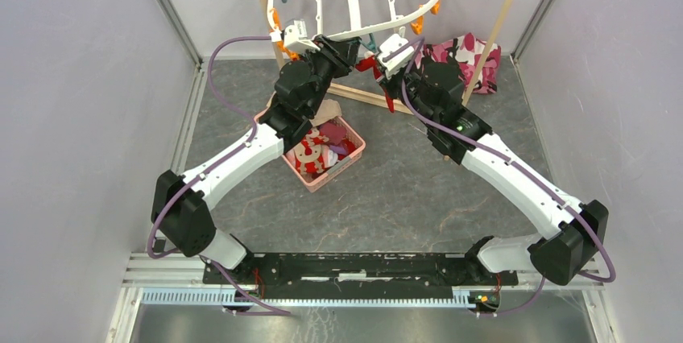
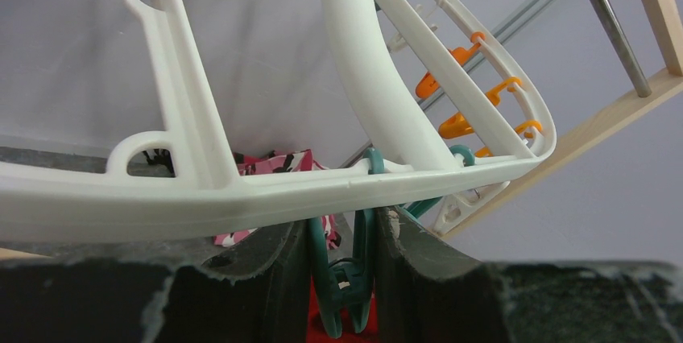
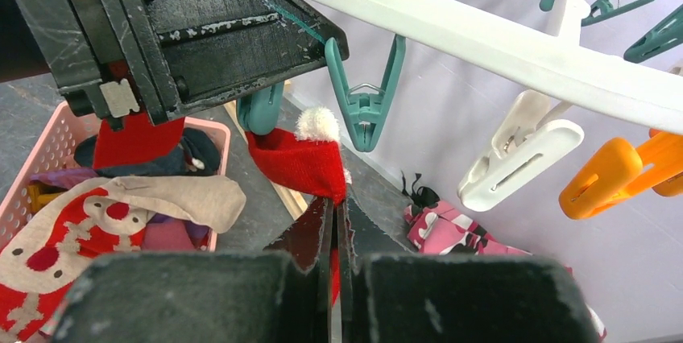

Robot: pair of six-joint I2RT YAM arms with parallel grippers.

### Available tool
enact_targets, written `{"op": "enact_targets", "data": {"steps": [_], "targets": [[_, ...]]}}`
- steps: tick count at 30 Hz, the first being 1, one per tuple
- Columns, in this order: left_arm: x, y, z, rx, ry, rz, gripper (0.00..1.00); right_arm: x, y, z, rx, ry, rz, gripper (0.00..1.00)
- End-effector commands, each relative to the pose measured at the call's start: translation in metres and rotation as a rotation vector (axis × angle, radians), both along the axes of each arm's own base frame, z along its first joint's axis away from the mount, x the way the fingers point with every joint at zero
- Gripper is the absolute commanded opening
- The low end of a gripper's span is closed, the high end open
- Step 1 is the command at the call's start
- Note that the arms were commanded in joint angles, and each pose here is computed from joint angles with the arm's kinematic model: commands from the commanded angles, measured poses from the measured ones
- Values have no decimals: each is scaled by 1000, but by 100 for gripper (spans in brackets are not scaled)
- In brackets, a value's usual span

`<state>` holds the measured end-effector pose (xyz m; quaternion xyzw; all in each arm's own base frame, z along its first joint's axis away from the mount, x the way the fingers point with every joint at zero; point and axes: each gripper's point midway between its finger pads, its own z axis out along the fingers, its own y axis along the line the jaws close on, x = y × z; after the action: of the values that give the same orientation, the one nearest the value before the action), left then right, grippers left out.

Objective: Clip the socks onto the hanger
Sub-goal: Clamp the sock onto the hanger.

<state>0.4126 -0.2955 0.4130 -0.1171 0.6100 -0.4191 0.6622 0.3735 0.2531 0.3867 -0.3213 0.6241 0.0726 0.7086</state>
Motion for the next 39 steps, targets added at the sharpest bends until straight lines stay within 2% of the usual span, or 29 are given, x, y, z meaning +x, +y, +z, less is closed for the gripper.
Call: {"op": "enact_targets", "data": {"steps": [1,6,10,16,20,26,29,32,39], "targets": [[-3,6,23,-64,-19,19,9,-2,-4,16,13,-50,-13,0],[-5,8,26,-63,-26,20,9,-20,12,-11,-155,-87,156,0],[-6,8,23,-67,-18,17,9,-21,8,-22,-204,-130,149,0],[-6,8,21,-81,-8,16,9,-33,7,-53,-396,-171,241,0],[-3,3,14,-84,12,5,9,-33,0,-77,-522,-69,257,0],[3,0,0,-90,58,8,9,-35,-10,-68,-662,-100,278,0],[4,-4,-7,-107,78,-5,9,-36,-11,-57,-655,-192,259,0],[6,-2,-9,-112,90,6,9,-42,-10,-42,-578,-282,241,0],[0,3,-4,-138,82,5,9,-34,-21,-25,-497,-342,124,0]]}}
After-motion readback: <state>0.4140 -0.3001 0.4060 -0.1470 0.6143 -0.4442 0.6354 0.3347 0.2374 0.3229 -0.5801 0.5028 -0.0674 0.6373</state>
